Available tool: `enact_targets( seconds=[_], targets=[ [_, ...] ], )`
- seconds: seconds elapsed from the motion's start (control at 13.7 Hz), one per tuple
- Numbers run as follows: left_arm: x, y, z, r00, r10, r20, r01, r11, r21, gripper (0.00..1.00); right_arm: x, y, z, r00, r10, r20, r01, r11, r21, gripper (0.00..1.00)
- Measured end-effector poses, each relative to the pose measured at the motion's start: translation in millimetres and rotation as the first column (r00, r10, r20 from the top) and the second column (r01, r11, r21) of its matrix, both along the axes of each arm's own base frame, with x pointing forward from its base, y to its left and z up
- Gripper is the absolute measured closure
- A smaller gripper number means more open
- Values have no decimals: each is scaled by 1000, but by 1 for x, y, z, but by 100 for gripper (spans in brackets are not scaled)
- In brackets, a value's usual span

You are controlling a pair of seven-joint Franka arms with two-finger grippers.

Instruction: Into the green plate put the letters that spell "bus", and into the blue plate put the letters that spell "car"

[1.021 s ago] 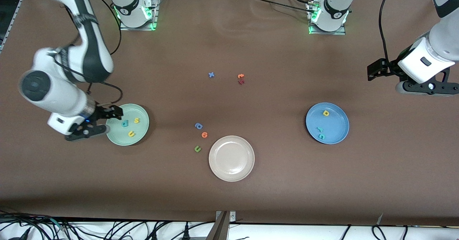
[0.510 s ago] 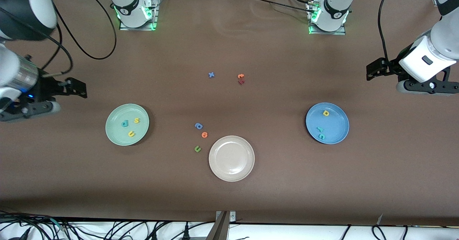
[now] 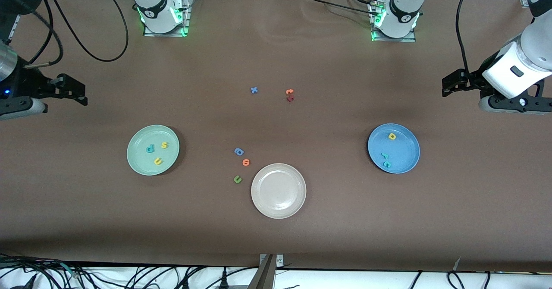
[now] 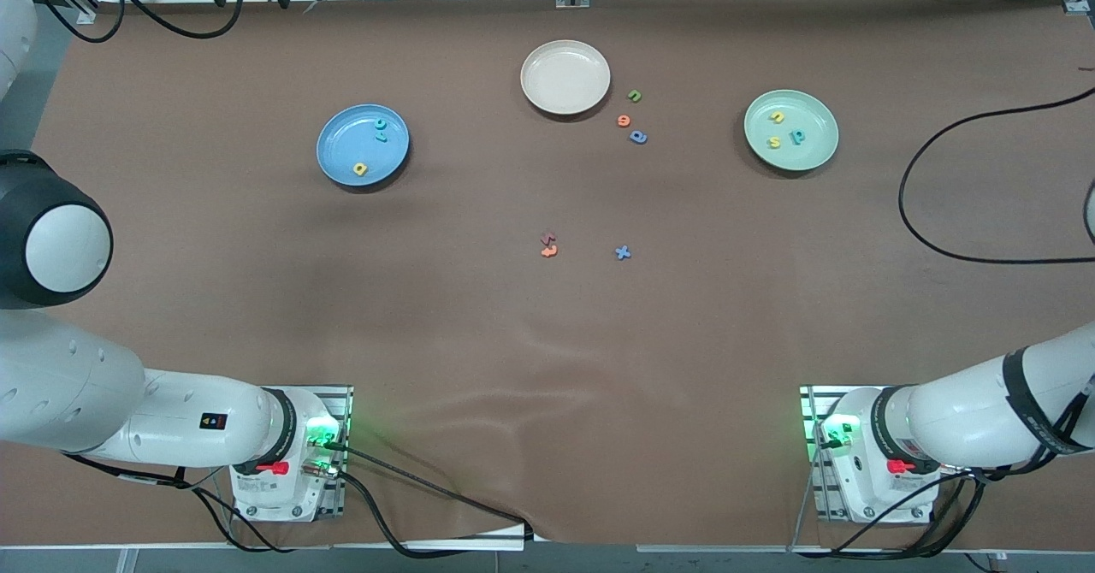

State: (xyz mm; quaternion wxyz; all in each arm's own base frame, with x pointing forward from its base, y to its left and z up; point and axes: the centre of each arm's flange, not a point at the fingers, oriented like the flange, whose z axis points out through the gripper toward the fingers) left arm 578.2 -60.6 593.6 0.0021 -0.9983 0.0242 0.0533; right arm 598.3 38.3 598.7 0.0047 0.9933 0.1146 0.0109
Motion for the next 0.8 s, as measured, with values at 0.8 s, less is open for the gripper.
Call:
enact_targets(
  seconds=[0.8],
  targets=[
    [0, -3, 0, 1000, -5, 0, 5, 1000, 0, 0, -5, -9, -6, 1000, -11, 9, 11, 1000, 2, 0]
  ],
)
